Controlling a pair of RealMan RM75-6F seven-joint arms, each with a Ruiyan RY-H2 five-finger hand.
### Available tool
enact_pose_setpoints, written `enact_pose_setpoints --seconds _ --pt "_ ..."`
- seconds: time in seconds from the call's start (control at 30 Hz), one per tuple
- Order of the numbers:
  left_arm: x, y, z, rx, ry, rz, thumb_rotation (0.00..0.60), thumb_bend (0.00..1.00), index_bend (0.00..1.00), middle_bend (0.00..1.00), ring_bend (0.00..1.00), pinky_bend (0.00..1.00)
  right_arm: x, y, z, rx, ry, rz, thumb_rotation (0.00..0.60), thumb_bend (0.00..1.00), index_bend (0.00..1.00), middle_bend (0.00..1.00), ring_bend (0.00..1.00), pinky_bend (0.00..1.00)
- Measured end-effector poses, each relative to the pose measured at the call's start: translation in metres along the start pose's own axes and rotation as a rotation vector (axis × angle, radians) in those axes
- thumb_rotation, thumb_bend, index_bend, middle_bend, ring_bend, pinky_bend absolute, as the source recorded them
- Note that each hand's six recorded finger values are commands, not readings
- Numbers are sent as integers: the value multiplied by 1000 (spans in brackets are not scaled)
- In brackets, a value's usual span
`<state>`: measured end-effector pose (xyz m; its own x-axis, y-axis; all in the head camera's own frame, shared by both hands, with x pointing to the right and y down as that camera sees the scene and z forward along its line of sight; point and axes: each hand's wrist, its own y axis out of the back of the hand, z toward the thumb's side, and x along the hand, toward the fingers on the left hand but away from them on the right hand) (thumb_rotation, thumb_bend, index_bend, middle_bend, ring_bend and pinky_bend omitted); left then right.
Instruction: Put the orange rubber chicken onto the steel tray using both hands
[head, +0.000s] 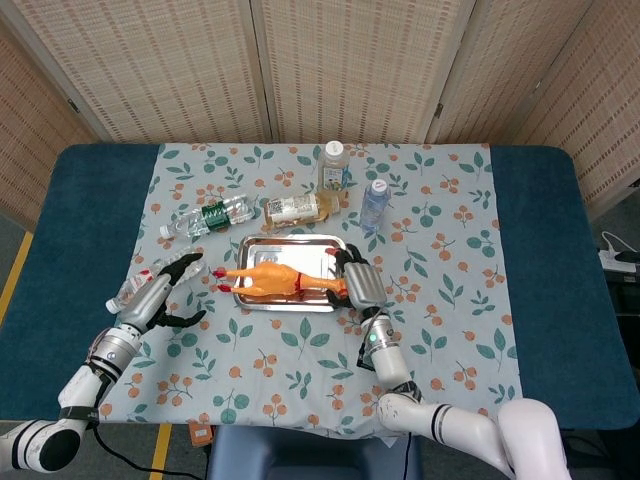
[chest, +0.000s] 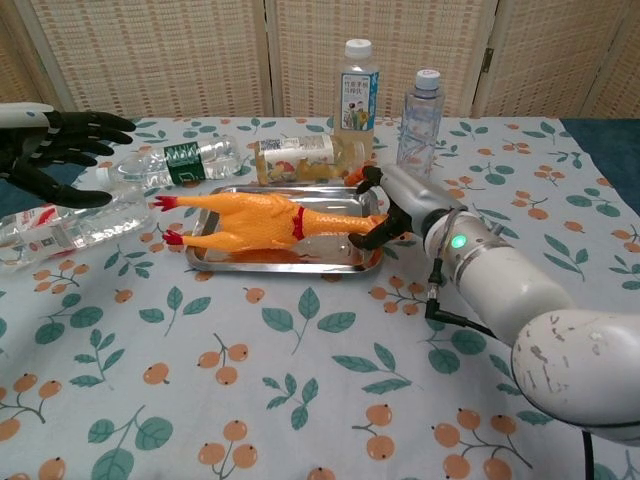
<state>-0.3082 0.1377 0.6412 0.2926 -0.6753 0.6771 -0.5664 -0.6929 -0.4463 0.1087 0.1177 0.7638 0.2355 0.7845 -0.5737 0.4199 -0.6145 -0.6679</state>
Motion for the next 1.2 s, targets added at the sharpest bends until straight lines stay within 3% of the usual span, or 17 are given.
enact_pose_setpoints --seconds 0.17,0.37,0.53,0.63,0.73,0.83,1.03,1.2 --pt "-3 0 0 -7 3 -4 600 307 0 0 0 13 4 19 -2 45 14 7 600 76 0 0 0 0" --pt "-11 6 -1 1 -3 12 600 308 0 0 0 14 19 49 1 55 56 0 600 51 0 0 0 0" --pt "-26 17 -14 99 26 4 600 310 0 0 0 15 43 76 5 40 106 8 600 43 0 0 0 0" --pt "-38 24 -21 156 20 33 600 324 0 0 0 14 65 98 2 41 127 22 600 44 0 0 0 0" --pt "-55 30 -28 212 -4 97 600 328 0 0 0 13 95 122 -15 83 123 22 600 44 0 0 0 0" --pt "-78 39 -39 295 -33 194 600 326 0 0 0 4 125 142 -42 182 99 -29 600 43 0 0 0 0" --pt "-146 52 -76 466 -42 430 600 332 0 0 0 0 208 151 -105 325 -11 -158 600 44 0 0 0 0" --pt "-196 43 -105 682 2 458 600 334 0 0 0 0 275 146 -146 469 -114 -182 600 43 0 0 0 0"
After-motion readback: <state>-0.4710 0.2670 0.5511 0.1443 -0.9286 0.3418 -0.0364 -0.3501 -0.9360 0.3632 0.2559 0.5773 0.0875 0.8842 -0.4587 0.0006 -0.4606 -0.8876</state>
